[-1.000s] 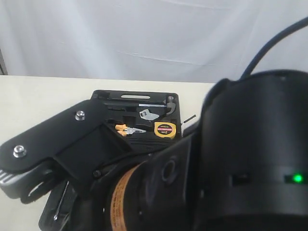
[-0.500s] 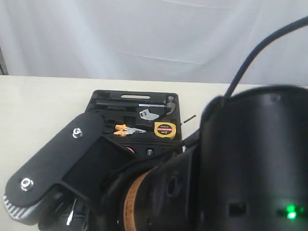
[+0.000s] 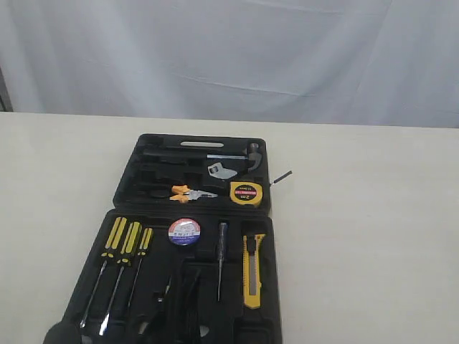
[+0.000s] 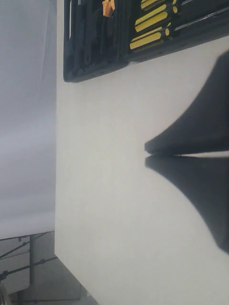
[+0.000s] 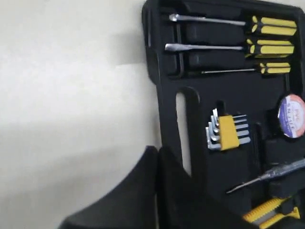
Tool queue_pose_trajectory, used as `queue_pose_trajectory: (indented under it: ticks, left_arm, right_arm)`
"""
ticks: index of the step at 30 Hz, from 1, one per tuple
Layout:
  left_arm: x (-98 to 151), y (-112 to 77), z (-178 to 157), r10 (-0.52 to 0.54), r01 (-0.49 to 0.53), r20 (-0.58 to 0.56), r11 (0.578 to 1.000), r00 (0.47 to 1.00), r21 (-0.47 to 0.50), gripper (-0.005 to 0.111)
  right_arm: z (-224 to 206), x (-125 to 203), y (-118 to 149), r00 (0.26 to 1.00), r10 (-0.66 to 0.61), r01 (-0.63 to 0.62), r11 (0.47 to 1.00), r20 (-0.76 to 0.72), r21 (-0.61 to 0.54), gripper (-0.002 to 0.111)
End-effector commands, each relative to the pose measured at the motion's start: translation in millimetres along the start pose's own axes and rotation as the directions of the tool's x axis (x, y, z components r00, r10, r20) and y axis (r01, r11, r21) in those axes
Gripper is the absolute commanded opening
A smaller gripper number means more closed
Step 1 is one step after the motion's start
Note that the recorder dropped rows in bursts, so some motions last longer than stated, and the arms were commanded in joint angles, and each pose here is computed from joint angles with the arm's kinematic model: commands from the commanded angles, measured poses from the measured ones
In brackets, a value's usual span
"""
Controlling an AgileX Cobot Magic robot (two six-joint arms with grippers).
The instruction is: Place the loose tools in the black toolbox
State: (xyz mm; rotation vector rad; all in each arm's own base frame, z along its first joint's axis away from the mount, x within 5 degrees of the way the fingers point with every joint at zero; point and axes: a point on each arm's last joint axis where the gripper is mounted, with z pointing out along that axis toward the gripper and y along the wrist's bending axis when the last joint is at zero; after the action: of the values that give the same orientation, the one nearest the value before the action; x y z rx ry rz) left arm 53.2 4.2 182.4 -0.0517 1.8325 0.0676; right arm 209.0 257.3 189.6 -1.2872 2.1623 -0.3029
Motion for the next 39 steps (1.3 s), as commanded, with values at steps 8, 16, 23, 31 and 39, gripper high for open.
queue_pose_trajectory:
  ticks: [8,16,23,31,39]
  left_arm:
    - [0,-0.5,0,-0.011,0.011,0.007,1.000,1.000,0.007,0.000]
    - [0,-0.5,0,-0.011,0.011,0.007,1.000,1.000,0.007,0.000]
    - [0,-0.5,0,-0.011,0.011,0.007,1.000,1.000,0.007,0.000]
    - [0,-0.5,0,-0.011,0.011,0.007,1.000,1.000,0.007,0.000]
    - [0,-0.5,0,-0.011,0.011,0.007,1.000,1.000,0.007,0.000]
  right_arm:
    - [21,4,8,0.999,-0.014,0.015,0.999,-0.041,0.032,0.057]
    - [39,10,3,0.995,0.066,-0.064,0.997,-0.074,0.033,0.051]
    - [49,8,-5,0.992,0.091,-0.088,0.995,-0.084,0.041,0.051]
    - [64,-1,-1,0.991,0.097,-0.094,0.995,-0.096,0.040,0.051]
    - [74,4,1,0.987,0.097,-0.093,0.995,-0.129,0.039,0.051]
